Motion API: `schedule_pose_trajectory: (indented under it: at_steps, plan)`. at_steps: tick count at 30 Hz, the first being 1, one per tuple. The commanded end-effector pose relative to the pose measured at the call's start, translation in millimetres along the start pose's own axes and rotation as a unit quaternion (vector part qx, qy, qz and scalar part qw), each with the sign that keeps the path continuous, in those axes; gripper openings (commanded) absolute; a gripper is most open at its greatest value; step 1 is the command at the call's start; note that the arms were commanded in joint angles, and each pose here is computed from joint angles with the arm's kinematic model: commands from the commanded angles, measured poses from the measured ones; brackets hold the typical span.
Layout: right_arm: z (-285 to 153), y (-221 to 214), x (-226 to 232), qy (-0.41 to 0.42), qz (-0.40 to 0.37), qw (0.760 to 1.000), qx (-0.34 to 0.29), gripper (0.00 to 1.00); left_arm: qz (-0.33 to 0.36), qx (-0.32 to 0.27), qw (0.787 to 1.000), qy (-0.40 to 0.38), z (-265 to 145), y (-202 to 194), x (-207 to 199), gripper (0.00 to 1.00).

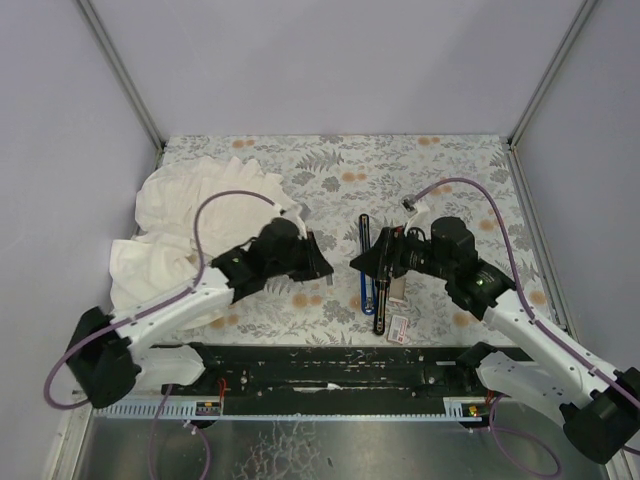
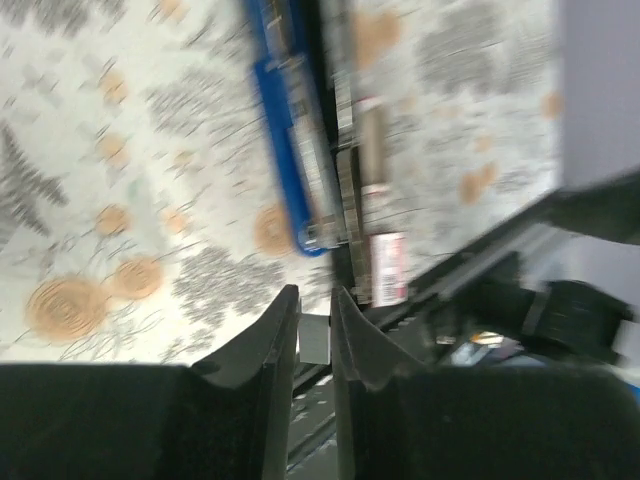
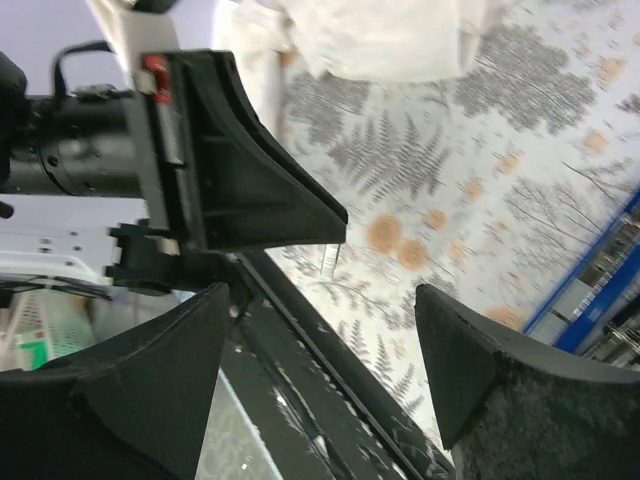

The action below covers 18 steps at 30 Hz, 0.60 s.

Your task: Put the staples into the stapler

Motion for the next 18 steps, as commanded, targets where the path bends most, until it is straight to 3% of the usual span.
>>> schedule_pose_trajectory:
  at_steps: [1,11,18]
  plan:
    - [-6,2,-15,-0.072,-0.051,0.996,0.004,0.81,0.012,0.056,0.990,0.127,26,-28,29,0.14]
    - [-6,-10,-32,-0.109,-0.066,0.991,0.033,0.82,0.020,0.116,0.968,0.221,74,-59,56,0.14]
    - [-4,-13,-37,-0.118,-0.067,0.990,0.043,0.82,0.018,0.139,0.962,0.236,83,-70,65,0.22]
Point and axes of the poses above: each gripper's point midway between its finger pads, its own z axis out along the fingers, its own x axis along the line the jaws close on, y = z × x, the point moved 8 cm from there along -z, back along the fingers, and after that the axes turned 3 degrees about z, right-handed, at the moved point
